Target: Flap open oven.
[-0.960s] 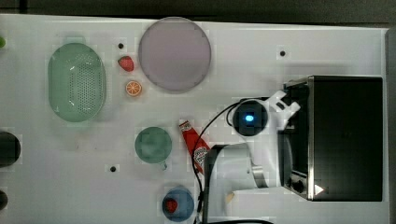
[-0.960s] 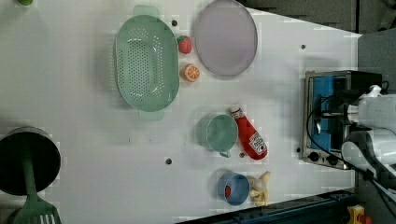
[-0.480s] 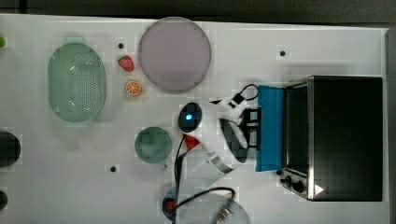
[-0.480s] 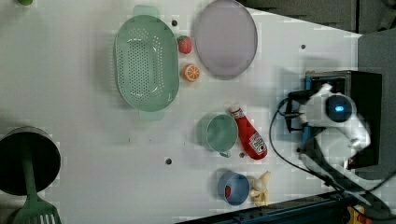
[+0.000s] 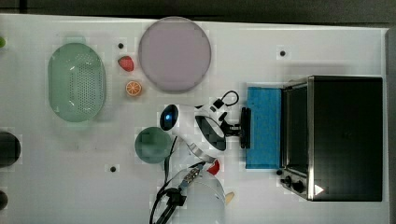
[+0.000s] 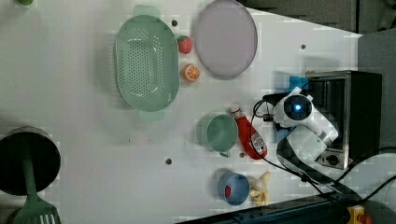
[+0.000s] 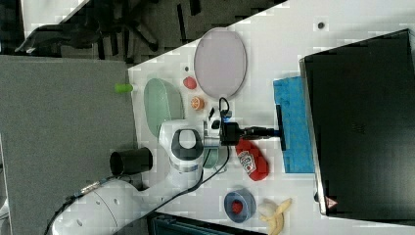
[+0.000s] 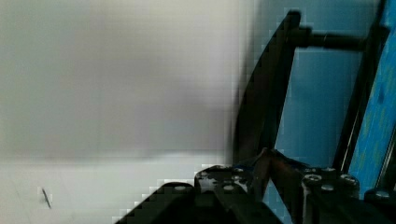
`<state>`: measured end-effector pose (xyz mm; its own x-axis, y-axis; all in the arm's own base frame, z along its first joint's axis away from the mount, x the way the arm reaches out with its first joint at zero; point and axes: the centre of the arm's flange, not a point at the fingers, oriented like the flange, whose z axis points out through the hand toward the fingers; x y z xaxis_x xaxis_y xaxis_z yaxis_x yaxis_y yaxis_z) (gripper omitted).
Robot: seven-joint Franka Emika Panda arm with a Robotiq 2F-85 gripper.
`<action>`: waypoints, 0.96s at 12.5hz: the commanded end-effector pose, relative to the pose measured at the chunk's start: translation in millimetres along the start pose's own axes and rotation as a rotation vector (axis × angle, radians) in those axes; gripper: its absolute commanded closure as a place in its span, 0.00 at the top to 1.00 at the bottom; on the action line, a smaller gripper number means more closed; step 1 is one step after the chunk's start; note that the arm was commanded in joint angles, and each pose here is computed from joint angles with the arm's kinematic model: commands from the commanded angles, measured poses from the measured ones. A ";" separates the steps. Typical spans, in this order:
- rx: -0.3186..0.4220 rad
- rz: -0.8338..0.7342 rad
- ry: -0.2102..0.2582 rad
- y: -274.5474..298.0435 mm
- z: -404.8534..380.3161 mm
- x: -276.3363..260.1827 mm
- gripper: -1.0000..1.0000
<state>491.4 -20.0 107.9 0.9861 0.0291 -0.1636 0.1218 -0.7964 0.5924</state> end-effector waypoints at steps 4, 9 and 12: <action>0.172 0.361 0.135 61.3 -97.8 41.2 0.17; 0.502 0.760 0.052 158.7 -217.8 15.8 0.17; 0.654 0.869 -0.135 208.0 -268.5 -20.4 0.17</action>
<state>529.5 -14.2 458.8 0.7422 -0.6679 0.0553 -0.6688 -0.7434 -0.0023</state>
